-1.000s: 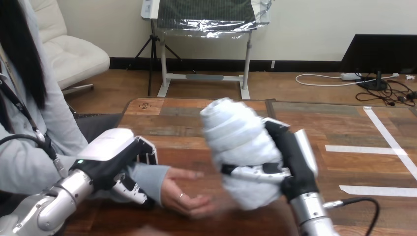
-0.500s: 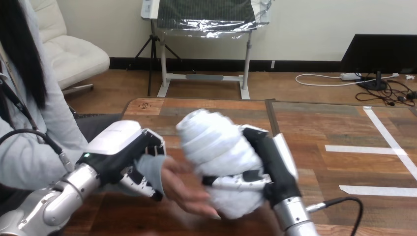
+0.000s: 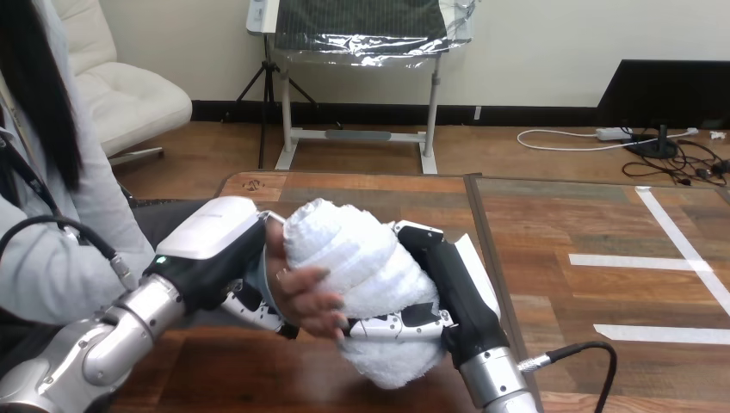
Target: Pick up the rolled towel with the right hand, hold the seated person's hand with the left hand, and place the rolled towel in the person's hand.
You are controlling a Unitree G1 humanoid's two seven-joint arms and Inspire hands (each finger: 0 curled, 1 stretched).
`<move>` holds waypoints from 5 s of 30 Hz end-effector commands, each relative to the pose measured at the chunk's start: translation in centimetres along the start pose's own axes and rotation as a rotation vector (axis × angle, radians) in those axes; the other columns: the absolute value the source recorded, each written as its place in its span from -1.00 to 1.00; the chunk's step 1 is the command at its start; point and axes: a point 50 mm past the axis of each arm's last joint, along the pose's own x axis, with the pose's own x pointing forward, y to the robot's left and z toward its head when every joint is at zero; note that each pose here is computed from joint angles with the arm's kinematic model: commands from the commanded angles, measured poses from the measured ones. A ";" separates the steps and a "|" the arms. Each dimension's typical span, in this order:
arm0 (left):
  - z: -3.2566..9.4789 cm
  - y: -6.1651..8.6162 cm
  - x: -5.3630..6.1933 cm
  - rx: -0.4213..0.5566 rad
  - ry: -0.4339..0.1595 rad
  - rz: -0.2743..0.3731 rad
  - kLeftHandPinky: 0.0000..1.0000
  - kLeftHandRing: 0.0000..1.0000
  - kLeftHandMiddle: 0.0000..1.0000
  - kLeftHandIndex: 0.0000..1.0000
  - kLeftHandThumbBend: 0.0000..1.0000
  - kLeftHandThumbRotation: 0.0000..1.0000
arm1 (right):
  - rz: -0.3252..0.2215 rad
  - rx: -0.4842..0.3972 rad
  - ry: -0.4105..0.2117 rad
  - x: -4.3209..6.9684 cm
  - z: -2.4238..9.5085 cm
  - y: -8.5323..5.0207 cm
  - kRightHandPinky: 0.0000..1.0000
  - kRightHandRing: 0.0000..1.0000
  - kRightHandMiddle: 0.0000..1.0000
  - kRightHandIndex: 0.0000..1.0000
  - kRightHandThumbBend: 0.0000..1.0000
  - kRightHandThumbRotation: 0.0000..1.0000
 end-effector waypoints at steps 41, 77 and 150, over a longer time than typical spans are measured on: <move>2.4 2.5 1.9 -0.035 -0.114 0.114 -0.56 -0.44 -0.29 -0.25 0.88 -0.96 | 0.043 0.031 -0.121 1.4 1.7 1.2 -0.47 -0.35 -0.17 -0.22 0.57 -1.00; 2.2 1.8 1.5 -0.038 -0.089 0.109 -0.37 -0.24 -0.11 -0.09 0.87 -0.90 | 0.028 0.006 -0.076 1.5 1.3 0.3 -0.33 -0.22 -0.08 -0.06 0.71 -0.94; 4.5 -5.0 -0.7 -0.228 -0.044 0.212 0.88 0.97 0.98 1.00 1.00 0.43 | 0.076 -0.079 0.037 -1.9 -0.9 -3.5 1.00 1.00 1.00 1.00 1.00 1.00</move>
